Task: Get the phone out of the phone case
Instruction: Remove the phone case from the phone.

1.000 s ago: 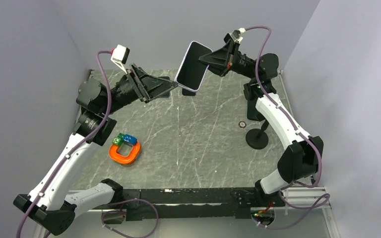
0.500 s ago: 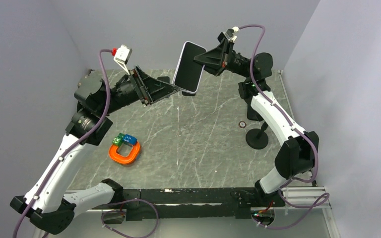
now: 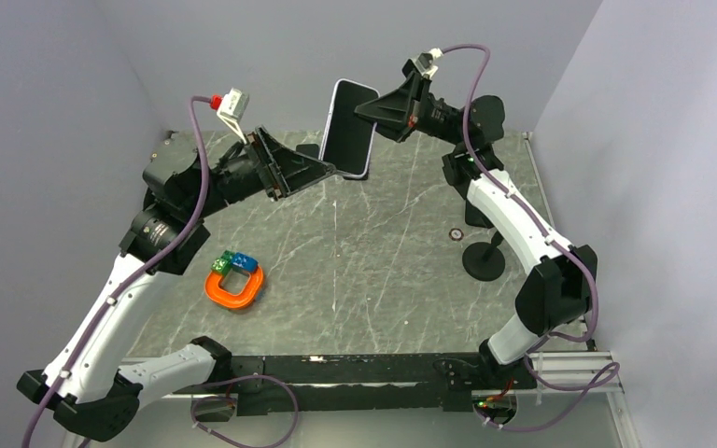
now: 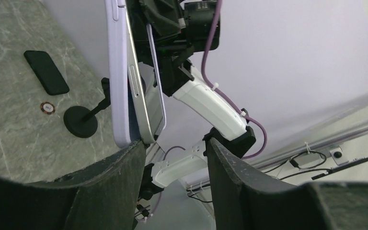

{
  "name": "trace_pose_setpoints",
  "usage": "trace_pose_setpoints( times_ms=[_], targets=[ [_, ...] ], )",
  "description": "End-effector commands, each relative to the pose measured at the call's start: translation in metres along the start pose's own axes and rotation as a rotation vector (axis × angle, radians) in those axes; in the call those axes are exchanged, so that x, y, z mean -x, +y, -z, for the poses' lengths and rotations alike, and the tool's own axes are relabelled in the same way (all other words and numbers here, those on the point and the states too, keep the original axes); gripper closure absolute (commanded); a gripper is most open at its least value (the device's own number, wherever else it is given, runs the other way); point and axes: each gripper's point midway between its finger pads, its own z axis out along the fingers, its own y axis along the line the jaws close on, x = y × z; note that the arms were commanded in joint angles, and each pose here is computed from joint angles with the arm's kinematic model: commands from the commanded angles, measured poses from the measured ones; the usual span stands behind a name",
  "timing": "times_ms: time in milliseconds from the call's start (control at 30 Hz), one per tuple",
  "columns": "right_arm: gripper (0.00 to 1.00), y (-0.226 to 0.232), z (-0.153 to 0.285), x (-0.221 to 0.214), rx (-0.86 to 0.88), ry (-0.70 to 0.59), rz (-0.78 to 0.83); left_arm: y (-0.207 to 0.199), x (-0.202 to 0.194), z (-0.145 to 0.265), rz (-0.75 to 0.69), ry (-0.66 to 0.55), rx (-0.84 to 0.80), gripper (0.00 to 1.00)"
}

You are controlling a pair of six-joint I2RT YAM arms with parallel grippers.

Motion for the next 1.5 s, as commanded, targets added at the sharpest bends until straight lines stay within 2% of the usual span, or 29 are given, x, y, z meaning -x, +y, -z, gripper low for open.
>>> trace_pose_setpoints(
  times_ms=[0, 67, 167, 267, 367, 467, 533, 633, 733, 767, 833, 900, 1033, 1167, 1200, 1333, 1400, 1467],
  targets=[
    [1.00, 0.077, -0.019, -0.061, 0.134, 0.160, 0.100, 0.084, 0.001, -0.014, 0.090, -0.058, 0.310, 0.42],
    [1.00, 0.075, -0.023, -0.064, 0.113, 0.171, 0.140, 0.087, 0.003, -0.014, 0.119, -0.082, 0.325, 0.38],
    [1.00, 0.070, -0.025, -0.066, 0.091, 0.173, 0.167, 0.089, 0.005, -0.013, 0.186, -0.118, 0.331, 0.37],
    [1.00, 0.062, -0.025, -0.067, 0.086, 0.169, 0.146, 0.084, 0.011, -0.013, 0.211, -0.171, 0.285, 0.41],
    [1.00, 0.052, -0.026, -0.066, 0.065, 0.168, 0.129, 0.077, 0.011, -0.019, 0.230, -0.183, 0.198, 0.51],
    [1.00, 0.046, -0.029, -0.069, 0.046, 0.196, 0.132, 0.073, 0.006, -0.026, 0.225, -0.146, 0.152, 0.59],
    [1.00, 0.041, -0.029, -0.069, 0.020, 0.212, 0.138, 0.069, 0.004, -0.027, 0.220, -0.133, 0.116, 0.71],
    [1.00, 0.029, -0.027, -0.069, -0.050, 0.207, 0.201, 0.065, 0.007, -0.026, 0.215, -0.149, 0.107, 0.97],
    [0.64, 0.016, -0.021, -0.069, -0.131, 0.190, 0.229, 0.062, 0.015, -0.025, 0.227, -0.178, 0.104, 1.00],
    [0.56, 0.012, -0.018, -0.069, -0.149, 0.181, 0.237, 0.061, 0.017, -0.024, 0.232, -0.187, 0.106, 1.00],
    [0.44, 0.007, -0.013, -0.072, -0.172, 0.177, 0.246, 0.057, 0.023, -0.023, 0.238, -0.214, 0.100, 1.00],
    [0.40, 0.004, -0.009, -0.077, -0.183, 0.181, 0.263, 0.057, 0.027, -0.020, 0.258, -0.245, 0.105, 1.00],
    [0.39, 0.000, 0.001, -0.089, -0.181, 0.201, 0.272, 0.052, 0.039, -0.016, 0.298, -0.319, 0.075, 1.00],
    [0.40, -0.004, 0.007, -0.096, -0.180, 0.224, 0.306, 0.047, 0.045, -0.017, 0.331, -0.339, 0.050, 1.00],
    [0.43, -0.006, 0.008, -0.096, -0.184, 0.226, 0.320, 0.047, 0.045, -0.017, 0.337, -0.340, 0.049, 1.00],
    [0.68, -0.012, 0.011, -0.100, -0.189, 0.248, 0.330, 0.042, 0.048, -0.016, 0.358, -0.349, 0.035, 1.00],
    [0.70, -0.015, 0.011, -0.100, -0.189, 0.249, 0.340, 0.040, 0.049, -0.016, 0.365, -0.350, 0.026, 1.00],
    [0.77, -0.018, 0.011, -0.098, -0.192, 0.249, 0.350, 0.040, 0.048, -0.015, 0.372, -0.348, 0.026, 1.00]
  ],
)
